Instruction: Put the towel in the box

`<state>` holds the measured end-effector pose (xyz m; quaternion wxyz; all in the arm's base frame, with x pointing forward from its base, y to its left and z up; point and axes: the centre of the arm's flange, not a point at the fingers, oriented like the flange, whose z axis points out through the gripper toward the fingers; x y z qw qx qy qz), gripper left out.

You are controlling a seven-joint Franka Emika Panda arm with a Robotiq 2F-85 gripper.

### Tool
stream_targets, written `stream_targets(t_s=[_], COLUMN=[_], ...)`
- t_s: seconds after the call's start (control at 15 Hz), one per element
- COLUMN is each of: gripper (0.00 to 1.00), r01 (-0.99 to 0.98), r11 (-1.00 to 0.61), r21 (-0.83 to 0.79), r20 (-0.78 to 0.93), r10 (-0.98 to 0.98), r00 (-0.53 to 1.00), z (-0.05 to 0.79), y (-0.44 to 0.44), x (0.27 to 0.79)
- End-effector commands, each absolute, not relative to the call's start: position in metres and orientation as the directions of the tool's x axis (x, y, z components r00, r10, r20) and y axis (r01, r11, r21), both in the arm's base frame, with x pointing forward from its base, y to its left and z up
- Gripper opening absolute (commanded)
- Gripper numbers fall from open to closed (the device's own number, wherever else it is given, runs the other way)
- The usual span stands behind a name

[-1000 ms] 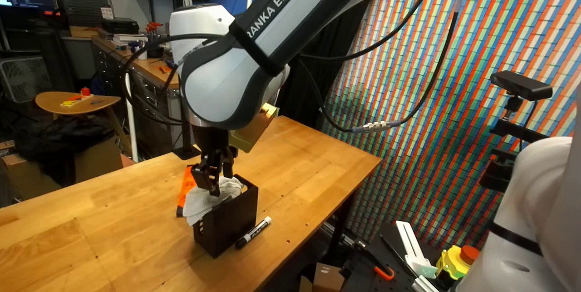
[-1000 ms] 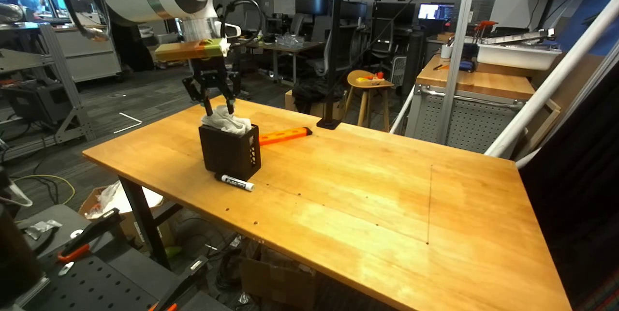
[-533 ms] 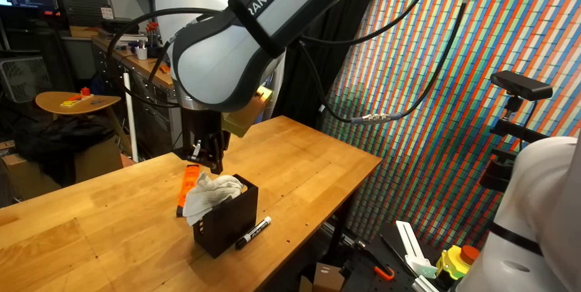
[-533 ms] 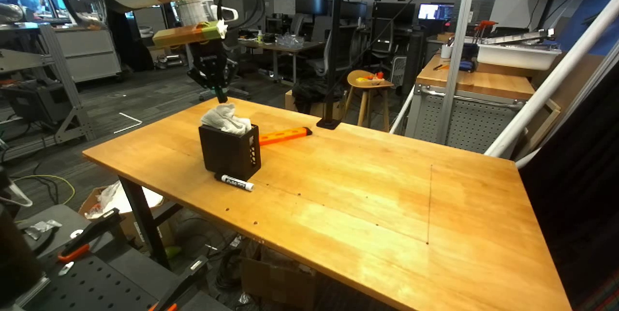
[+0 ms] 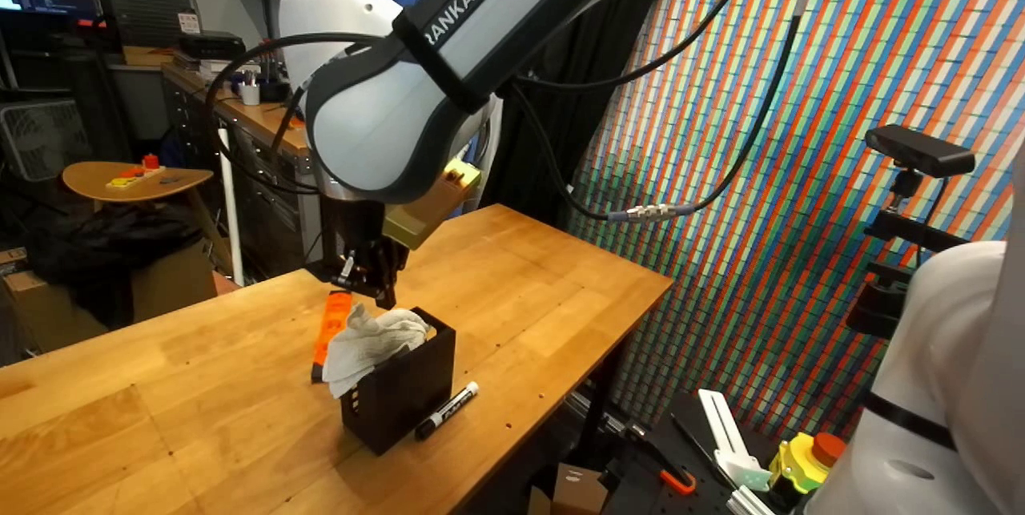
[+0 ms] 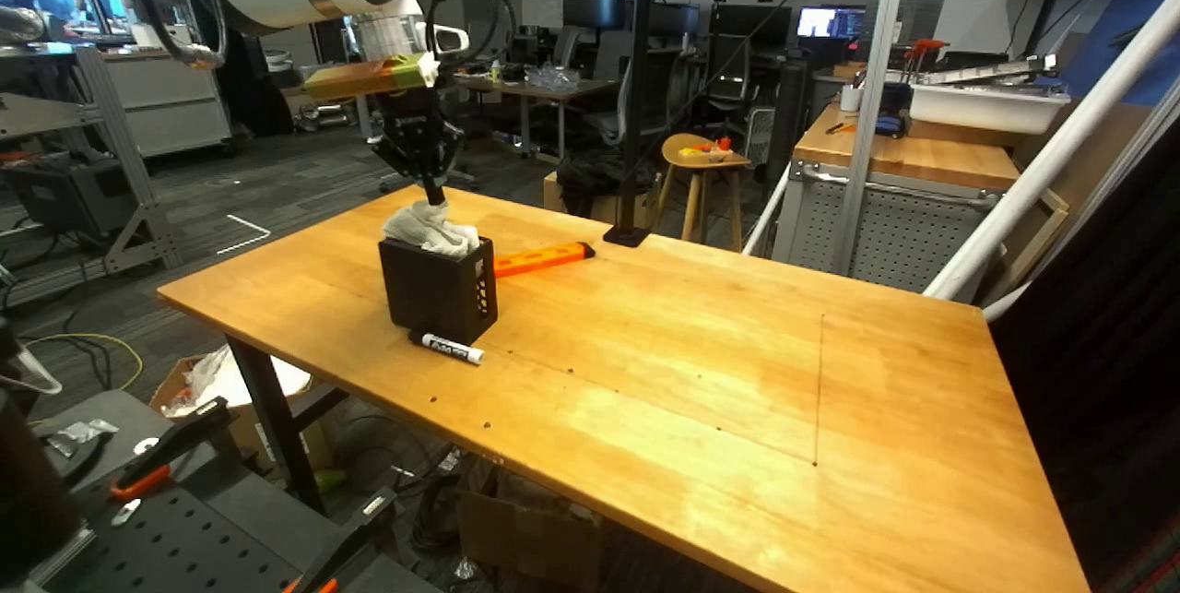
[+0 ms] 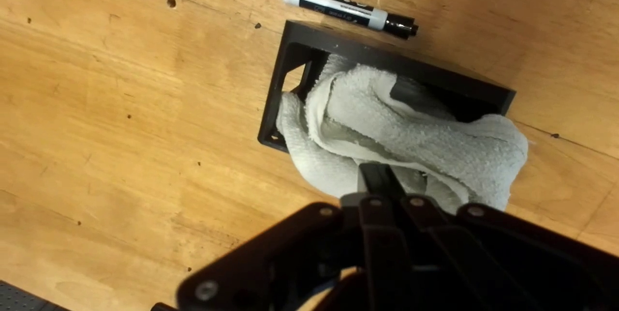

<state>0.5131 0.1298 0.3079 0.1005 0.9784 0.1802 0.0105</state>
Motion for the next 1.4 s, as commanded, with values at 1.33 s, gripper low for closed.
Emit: stream_targets(t_s=[1.33], gripper=[0.03], r01=[0.120], r11=[-0.993], r21=[0.002], r20=[-0.190], r10=[0.117], r00=[0.975], z=[0.162], y=[0.103], x=[0.484])
